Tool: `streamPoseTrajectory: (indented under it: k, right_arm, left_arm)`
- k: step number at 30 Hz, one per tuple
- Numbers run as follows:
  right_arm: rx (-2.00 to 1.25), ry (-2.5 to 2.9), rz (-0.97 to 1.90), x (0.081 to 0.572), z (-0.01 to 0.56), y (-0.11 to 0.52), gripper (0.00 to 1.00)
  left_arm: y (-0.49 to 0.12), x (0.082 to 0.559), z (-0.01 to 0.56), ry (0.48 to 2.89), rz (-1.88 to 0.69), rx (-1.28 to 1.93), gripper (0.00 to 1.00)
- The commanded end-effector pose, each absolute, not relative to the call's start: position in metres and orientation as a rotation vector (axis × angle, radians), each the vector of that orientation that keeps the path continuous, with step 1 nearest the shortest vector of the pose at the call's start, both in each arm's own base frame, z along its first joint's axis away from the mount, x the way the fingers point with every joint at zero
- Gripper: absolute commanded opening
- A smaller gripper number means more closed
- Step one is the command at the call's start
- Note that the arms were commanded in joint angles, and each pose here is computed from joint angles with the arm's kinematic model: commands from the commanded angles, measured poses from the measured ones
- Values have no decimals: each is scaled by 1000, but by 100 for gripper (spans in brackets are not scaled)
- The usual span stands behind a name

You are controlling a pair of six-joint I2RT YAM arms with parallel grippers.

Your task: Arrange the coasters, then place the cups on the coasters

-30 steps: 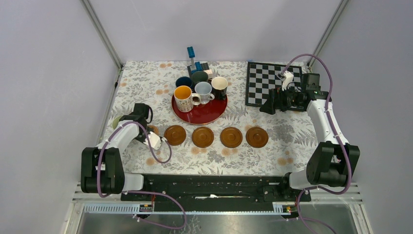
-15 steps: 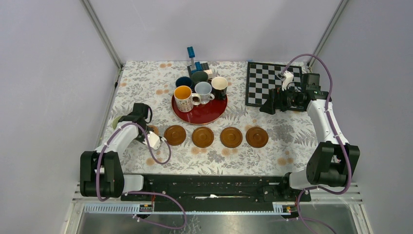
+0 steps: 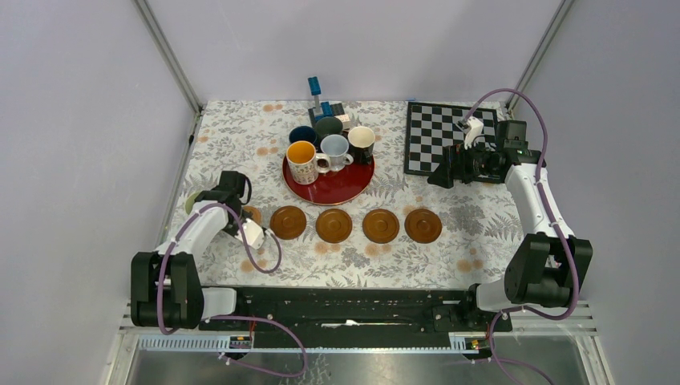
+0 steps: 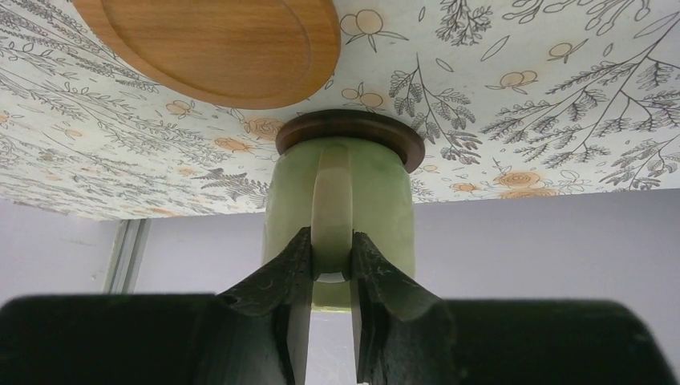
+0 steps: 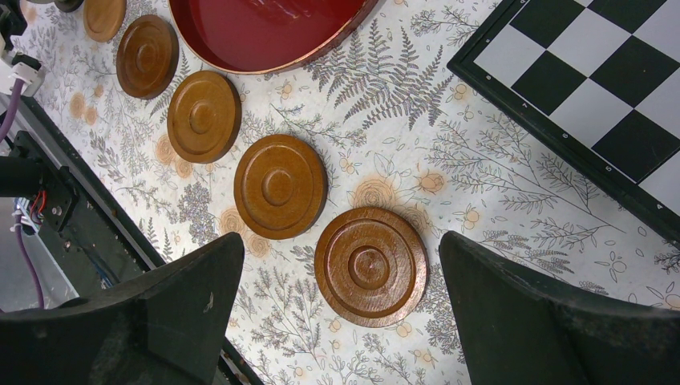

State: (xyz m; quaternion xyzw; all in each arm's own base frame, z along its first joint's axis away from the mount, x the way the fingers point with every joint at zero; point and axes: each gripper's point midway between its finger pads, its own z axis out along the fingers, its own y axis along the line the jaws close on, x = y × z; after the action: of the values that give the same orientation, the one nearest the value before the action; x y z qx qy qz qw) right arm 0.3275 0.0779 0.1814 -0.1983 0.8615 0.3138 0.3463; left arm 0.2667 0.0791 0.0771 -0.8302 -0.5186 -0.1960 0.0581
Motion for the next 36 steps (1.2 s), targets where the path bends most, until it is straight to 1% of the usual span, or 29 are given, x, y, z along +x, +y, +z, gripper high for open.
streamPoseTrajectory:
  k: [1, 12, 13, 17, 20, 23, 32, 36]
  right_arm:
    - [-527, 2200, 814, 325, 192, 80, 98]
    - [-528, 2196, 818, 324, 193, 80, 98]
    - [-529, 2197, 819, 324, 193, 80, 98]
    - [-531, 2193, 809, 324, 194, 80, 98]
    - [-529, 2196, 811, 324, 193, 80, 98]
    - [-529, 2198, 813, 324, 192, 80, 98]
    - [-527, 2196, 821, 323, 193, 81, 98]
    - [-529, 2194, 815, 323, 193, 80, 98]
  left_arm:
    - [78, 258, 83, -1545, -571, -2525, 20]
    - [80, 250, 84, -1526, -564, -2521, 20]
    - [80, 250, 84, -1523, -564, -2519, 21]
    - [80, 250, 85, -1520, -568, -2527, 33]
    - [80, 249, 86, -1509, -569, -2530, 39]
    - [80, 244, 87, -1498, -549, -2531, 41]
    - [76, 232, 90, -1475, -474, -2548, 42]
    - [74, 227, 90, -1457, -433, -2554, 40]
